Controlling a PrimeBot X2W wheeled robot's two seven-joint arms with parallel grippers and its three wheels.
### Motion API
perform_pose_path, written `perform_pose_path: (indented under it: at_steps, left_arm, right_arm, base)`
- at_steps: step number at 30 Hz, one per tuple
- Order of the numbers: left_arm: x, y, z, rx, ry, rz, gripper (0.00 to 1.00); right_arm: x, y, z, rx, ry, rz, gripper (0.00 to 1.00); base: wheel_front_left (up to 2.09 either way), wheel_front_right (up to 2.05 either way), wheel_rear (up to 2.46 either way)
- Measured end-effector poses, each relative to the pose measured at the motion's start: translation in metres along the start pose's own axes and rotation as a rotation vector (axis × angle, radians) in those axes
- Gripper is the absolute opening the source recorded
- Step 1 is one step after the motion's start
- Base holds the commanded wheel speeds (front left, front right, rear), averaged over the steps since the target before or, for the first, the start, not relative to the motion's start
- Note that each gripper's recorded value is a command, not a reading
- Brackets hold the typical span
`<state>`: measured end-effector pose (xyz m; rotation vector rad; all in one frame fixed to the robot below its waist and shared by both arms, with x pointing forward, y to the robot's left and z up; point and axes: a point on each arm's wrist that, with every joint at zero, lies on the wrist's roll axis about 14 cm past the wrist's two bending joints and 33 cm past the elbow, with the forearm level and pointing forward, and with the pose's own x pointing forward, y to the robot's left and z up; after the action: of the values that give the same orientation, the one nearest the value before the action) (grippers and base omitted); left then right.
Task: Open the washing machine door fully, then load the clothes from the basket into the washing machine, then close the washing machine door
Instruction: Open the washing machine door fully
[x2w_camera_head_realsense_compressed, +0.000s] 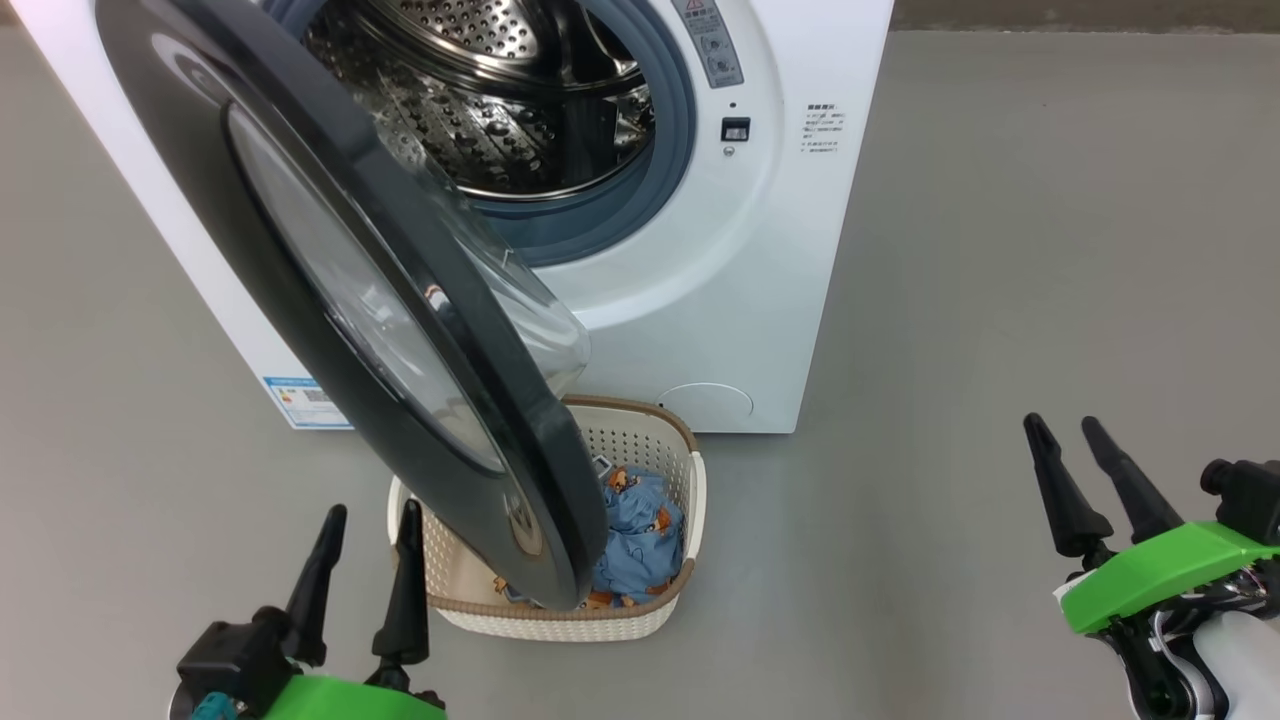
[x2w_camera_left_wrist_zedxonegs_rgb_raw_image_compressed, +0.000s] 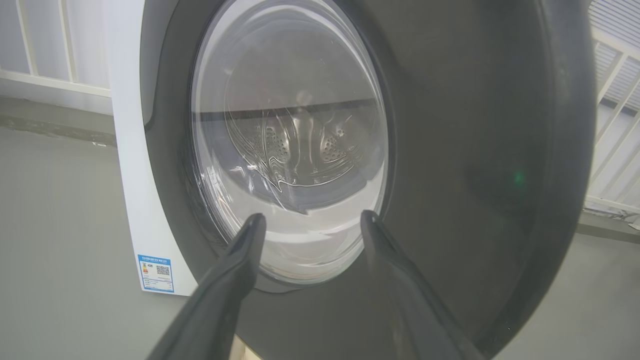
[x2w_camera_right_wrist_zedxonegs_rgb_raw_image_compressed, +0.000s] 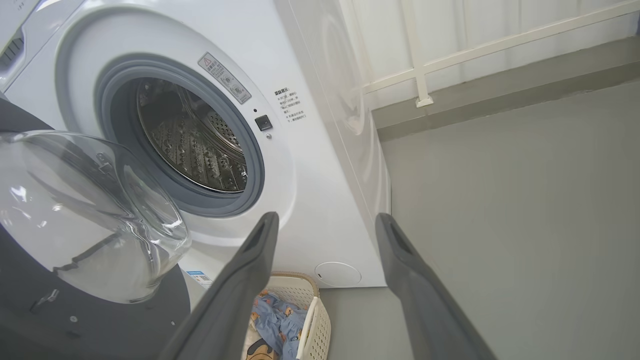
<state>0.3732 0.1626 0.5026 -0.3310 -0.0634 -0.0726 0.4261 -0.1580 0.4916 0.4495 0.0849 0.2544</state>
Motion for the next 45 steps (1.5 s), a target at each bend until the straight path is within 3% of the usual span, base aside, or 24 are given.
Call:
perform_pose_path:
  at_steps: [8,16,34,35,36,37,45]
  left_arm:
    - [-0.001,0.000,-0.001,0.002,0.003,-0.001,1.00]
    - [-0.001,0.002,-0.001,0.003,0.004,0.005,1.00]
    - [-0.003,0.013,-0.002,0.004,0.008,0.038,1.00]
    - [-0.003,0.014,-0.001,0.005,0.005,0.041,0.75]
    - [-0.003,0.014,0.000,0.005,0.000,0.042,0.30]
    - [-0.003,0.014,0.001,0.005,-0.002,0.041,0.00]
    - [0.008,0.006,0.053,0.005,-0.161,0.011,0.00]
  right_arm:
    - [-0.008,-0.009,0.019,-0.111,-0.079,-0.038,1.00]
    - [-0.013,-0.003,0.010,-0.249,-0.052,-0.009,1.00]
    - [-0.014,-0.006,-0.004,-0.275,-0.020,-0.020,1.00]
    - [-0.014,-0.005,-0.004,-0.277,-0.021,-0.017,1.00]
    - [-0.013,-0.003,-0.003,-0.283,-0.025,-0.012,1.00]
    - [-0.013,-0.002,-0.002,-0.283,-0.026,-0.011,1.00]
    - [-0.017,0.000,-0.005,-0.279,-0.023,-0.008,1.00]
  base:
    - [0.00,0.00,0.00]
    - [0.00,0.00,0.00]
    - [0.00,0.00,0.00]
    - [0.00,0.00,0.00]
    - [0.00,0.00,0.00]
    - [0.00,0.00,0.00]
    - [0.00,0.00,0.00]
